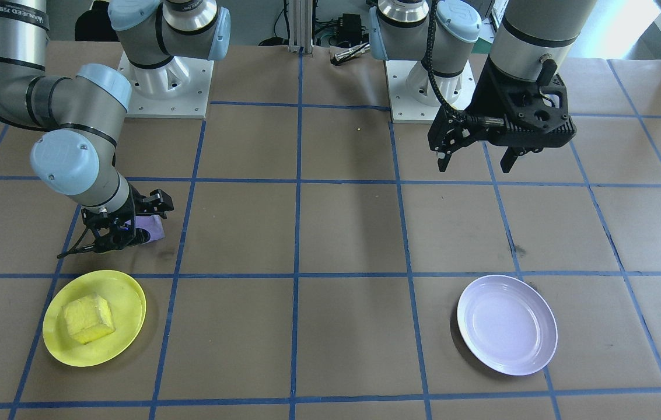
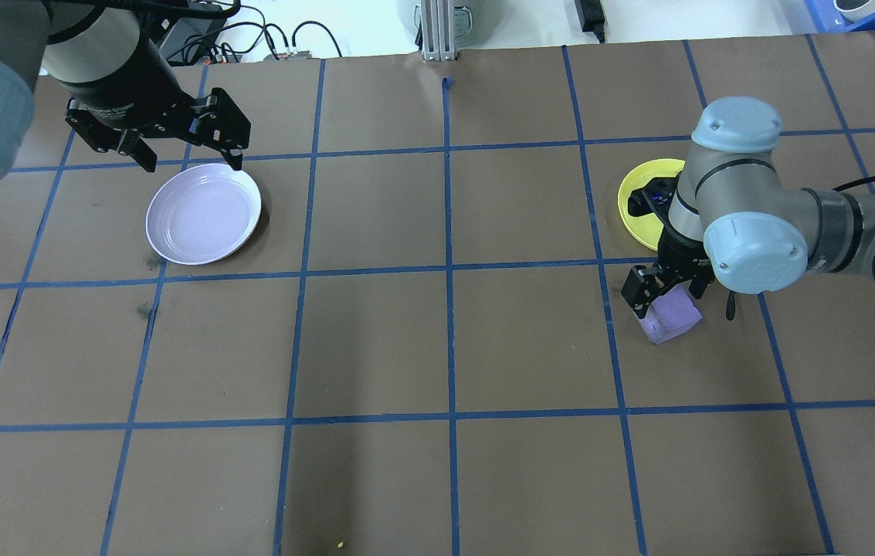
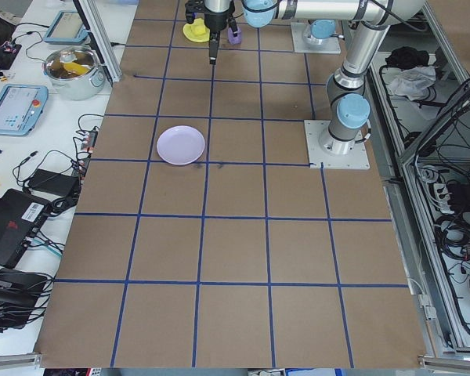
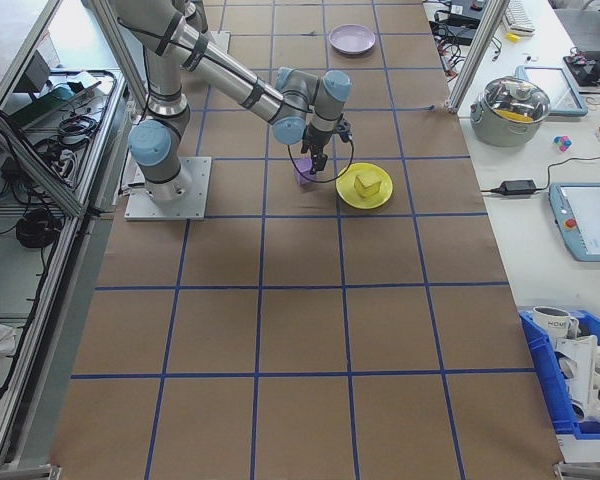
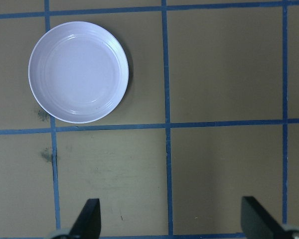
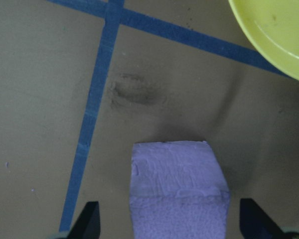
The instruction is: Sort blocks by color into plates
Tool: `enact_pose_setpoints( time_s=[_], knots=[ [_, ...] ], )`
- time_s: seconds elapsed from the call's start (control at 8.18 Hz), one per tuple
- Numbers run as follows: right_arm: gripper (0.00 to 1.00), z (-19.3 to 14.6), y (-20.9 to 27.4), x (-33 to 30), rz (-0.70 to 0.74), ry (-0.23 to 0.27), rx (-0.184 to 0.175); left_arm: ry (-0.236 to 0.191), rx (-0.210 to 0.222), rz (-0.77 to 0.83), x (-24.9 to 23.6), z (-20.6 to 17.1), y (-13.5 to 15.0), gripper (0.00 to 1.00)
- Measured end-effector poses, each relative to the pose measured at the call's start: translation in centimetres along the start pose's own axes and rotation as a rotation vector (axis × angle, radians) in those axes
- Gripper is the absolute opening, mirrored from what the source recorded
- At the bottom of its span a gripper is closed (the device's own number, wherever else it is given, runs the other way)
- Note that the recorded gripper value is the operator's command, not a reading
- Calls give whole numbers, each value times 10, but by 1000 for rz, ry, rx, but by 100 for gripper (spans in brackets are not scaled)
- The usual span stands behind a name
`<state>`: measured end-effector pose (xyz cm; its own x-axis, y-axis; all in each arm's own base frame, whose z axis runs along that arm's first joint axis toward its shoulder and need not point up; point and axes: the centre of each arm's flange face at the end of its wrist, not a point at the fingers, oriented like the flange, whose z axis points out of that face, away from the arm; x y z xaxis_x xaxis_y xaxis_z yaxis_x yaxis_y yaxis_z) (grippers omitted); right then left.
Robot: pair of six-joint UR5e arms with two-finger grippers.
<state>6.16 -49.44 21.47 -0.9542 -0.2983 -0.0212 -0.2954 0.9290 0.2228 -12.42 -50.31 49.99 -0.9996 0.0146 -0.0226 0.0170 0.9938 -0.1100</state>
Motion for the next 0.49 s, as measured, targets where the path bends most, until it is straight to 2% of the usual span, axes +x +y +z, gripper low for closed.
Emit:
enact_pose_setpoints(
  time_s=[0.12,0.24,0.37,0.49],
  knots=[
    [79,13,4,-2,-1,-4,-22,0,-1,-1,0,0,0,100],
    [52,25,8,-5,-2,-11,-42,0,-2,-1,0,1,0,100],
    [34,31,12,-7,-1,-13,-53,0,-2,-2,0,1,-1,100],
    [33,33,13,-7,0,-9,-54,0,-3,-2,0,2,-1,100]
  ],
)
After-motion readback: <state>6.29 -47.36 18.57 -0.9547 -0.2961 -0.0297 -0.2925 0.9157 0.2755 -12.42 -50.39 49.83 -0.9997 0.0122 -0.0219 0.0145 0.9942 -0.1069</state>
